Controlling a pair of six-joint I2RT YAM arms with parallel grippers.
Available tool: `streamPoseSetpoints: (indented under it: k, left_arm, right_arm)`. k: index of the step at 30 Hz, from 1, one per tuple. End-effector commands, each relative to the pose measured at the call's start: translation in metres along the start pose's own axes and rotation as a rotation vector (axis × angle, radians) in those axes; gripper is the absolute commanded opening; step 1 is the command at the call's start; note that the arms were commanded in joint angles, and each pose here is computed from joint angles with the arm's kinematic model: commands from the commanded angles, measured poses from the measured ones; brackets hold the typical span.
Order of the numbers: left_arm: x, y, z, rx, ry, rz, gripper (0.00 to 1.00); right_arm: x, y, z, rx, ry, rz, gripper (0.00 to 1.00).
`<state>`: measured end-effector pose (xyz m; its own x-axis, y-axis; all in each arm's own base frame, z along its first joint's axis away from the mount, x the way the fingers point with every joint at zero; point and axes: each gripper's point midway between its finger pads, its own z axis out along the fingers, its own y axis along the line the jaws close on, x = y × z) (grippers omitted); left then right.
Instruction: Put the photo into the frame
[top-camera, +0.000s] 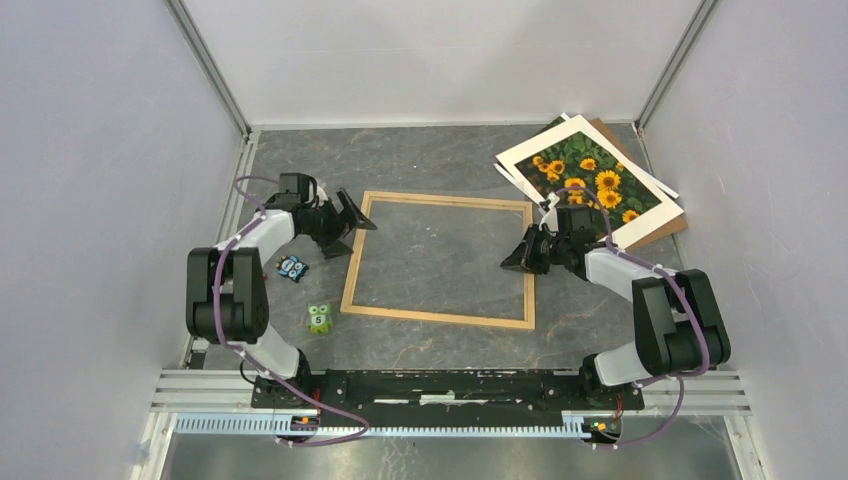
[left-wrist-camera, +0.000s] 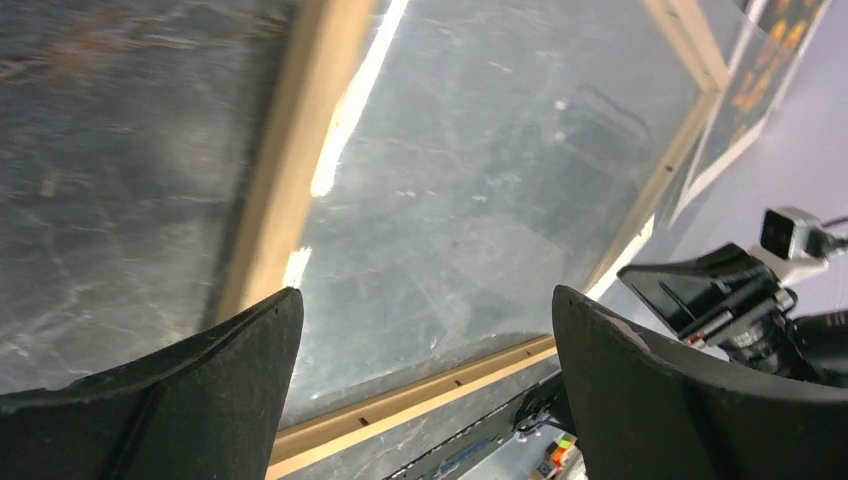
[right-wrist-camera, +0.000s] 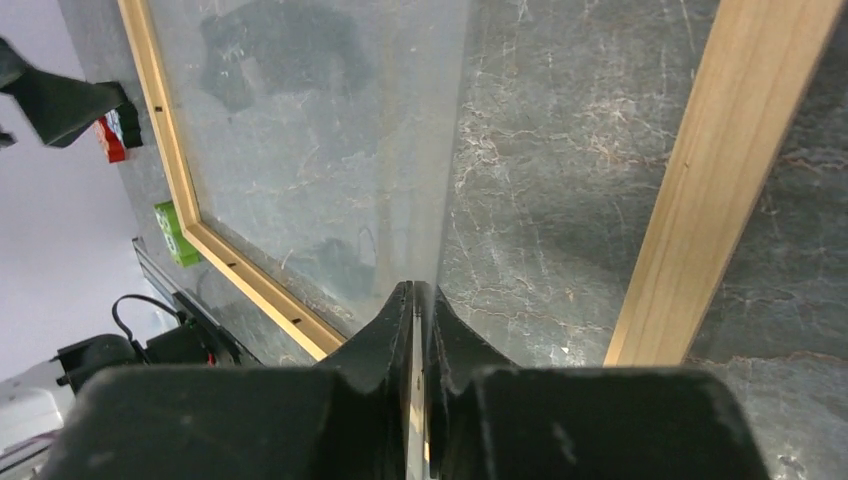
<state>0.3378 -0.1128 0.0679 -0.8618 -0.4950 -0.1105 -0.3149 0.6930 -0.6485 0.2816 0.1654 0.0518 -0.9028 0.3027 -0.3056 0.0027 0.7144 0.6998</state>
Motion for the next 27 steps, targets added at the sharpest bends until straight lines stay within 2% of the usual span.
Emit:
streamPoseSetpoints:
  k: [1,7,12,18,23,27]
  left_arm:
    - [-0.002,-0.046,-0.029,0.128,-0.088,0.127,1.0]
    - [-0.001,-0.071,-0.061,0.195,-0.184,0.17,1.0]
    - [-0.009,-0.084,-0.086,0.192,-0.28,0.229,1.0]
    - [-0.019,-0.102,-0.146,0.115,-0.432,0.326,1.0]
    - [-0.017,-0.15,-0.2,0.242,-0.532,0.348,1.0]
    - [-0.019,-0.174,-0.228,0.279,-0.569,0.354,1.0]
  right_arm:
    - [-0.016,0.004,-0.008,0.036,-0.094,-0.06,0.02]
    - [-0.033,0.027,-0.034,0.089,-0.141,-0.095,0.0]
    - [-0.055,0.083,-0.063,0.052,-0.222,-0.192,0.0]
    - [-0.061,0.199,-0.085,-0.175,-0.253,-0.262,0.0]
    - [-0.056,0.302,-0.106,-0.384,-0.263,-0.329,0.0]
    - [-0.042,0.361,-0.112,-0.544,-0.2,-0.364,0.0]
